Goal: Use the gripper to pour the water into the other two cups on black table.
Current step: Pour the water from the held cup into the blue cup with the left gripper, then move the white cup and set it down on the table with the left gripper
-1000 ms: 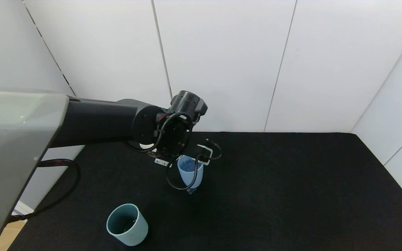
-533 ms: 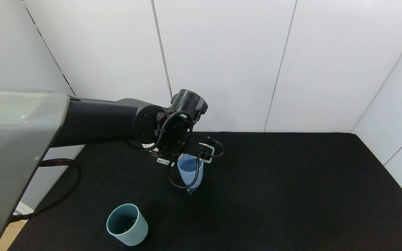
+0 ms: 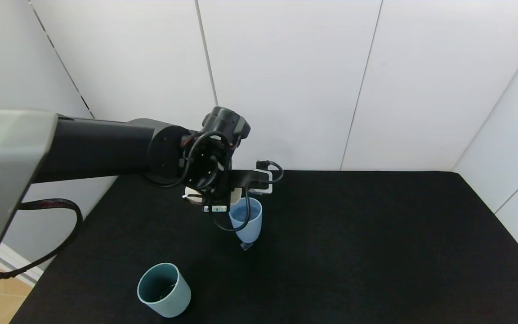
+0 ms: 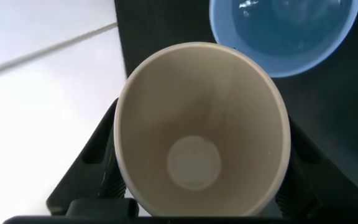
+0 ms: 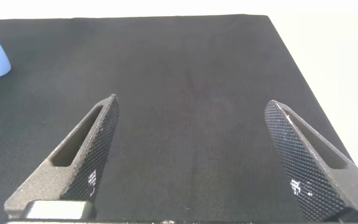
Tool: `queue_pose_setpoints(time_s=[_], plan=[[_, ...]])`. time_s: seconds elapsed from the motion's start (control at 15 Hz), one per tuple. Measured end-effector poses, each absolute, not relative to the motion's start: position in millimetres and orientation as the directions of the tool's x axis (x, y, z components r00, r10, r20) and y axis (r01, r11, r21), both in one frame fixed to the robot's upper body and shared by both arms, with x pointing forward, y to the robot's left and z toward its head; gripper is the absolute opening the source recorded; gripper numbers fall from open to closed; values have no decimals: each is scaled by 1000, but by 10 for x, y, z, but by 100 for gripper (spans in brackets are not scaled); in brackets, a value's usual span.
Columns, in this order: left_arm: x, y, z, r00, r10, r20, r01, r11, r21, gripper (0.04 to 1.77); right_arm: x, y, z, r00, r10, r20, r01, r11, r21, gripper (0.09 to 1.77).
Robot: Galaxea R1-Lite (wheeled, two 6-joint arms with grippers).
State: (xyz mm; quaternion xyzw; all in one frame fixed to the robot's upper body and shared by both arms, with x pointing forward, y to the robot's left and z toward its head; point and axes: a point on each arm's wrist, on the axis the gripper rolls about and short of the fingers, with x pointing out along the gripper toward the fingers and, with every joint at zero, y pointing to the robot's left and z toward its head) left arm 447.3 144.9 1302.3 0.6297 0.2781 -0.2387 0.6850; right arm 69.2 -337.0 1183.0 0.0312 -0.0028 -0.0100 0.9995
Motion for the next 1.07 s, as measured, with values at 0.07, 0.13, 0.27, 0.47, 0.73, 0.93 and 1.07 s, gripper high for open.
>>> queue_pose_setpoints(time_s=[0.07,0.13,0.27,0.47,0.73,0.93,1.07], plan=[[4476,1505,13063,729,-2,-685,674,178,717,127,692,-3370,11831,1000,-20,5,19,998,63,171],[4490,1576,13098,726,-25,-687,671,248,699,127,692,-3370,11831,1000,-20,5,20,998,63,171],[4524,1727,13176,722,-87,-686,661,380,647,127,692,-3370,11830,1000,-20,5,19,998,63,171],[4550,1886,13281,723,-161,-672,622,575,532,127,692,-3370,11830,1000,-21,5,20,998,63,171],[4671,2063,13413,804,-203,-559,470,793,387,127,692,-3370,11830,1000,-20,5,20,998,63,171],[4786,2249,13391,863,-177,-474,341,895,288,127,692,-3370,11830,1000,-20,5,19,998,62,171],[4869,2379,13349,892,-145,-428,245,951,188,127,692,-3370,11830,1000,-20,5,20,998,62,171]])
